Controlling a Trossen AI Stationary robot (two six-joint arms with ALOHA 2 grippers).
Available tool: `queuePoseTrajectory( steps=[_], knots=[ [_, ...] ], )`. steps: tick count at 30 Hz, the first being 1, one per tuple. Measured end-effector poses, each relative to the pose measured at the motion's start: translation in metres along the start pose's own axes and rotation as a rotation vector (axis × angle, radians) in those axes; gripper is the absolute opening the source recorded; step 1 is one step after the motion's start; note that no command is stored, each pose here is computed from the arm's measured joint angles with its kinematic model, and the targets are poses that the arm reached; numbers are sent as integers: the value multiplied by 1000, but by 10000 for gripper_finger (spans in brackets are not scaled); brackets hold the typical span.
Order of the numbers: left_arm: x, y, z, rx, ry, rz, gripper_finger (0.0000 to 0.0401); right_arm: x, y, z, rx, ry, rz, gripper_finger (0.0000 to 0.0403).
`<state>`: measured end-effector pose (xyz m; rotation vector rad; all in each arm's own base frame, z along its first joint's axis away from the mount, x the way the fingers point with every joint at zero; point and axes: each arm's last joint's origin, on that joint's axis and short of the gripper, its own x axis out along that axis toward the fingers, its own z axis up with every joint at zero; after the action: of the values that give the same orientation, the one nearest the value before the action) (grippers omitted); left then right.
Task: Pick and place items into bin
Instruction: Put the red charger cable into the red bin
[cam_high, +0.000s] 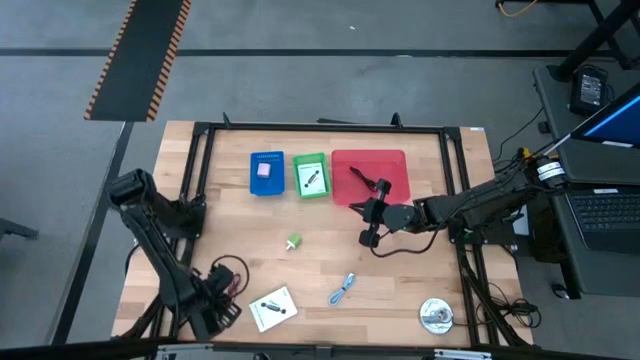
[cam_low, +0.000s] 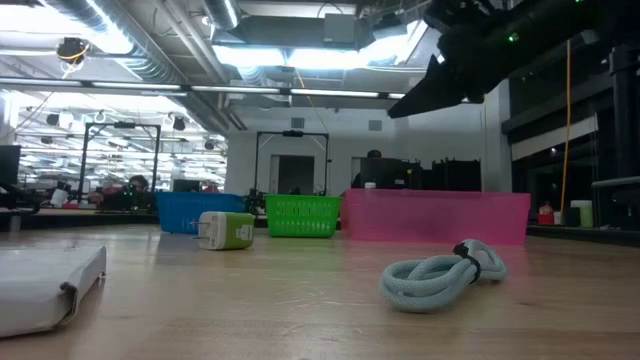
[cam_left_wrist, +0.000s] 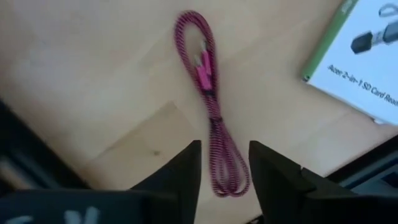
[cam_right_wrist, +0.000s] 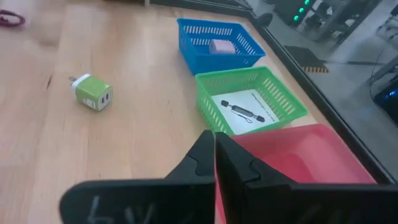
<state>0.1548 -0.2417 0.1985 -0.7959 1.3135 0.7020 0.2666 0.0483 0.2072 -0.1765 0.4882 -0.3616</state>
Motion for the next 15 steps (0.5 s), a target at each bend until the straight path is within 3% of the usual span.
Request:
queuePoseTrajectory(
  steps=[7,15],
  knots=[
    [28,-7,-7,9,-27,63,154,0,0,0,5,0,0,0],
    [52,-9,-13,13,-5,159,150,0,0,0,5,0,1,0]
  ],
)
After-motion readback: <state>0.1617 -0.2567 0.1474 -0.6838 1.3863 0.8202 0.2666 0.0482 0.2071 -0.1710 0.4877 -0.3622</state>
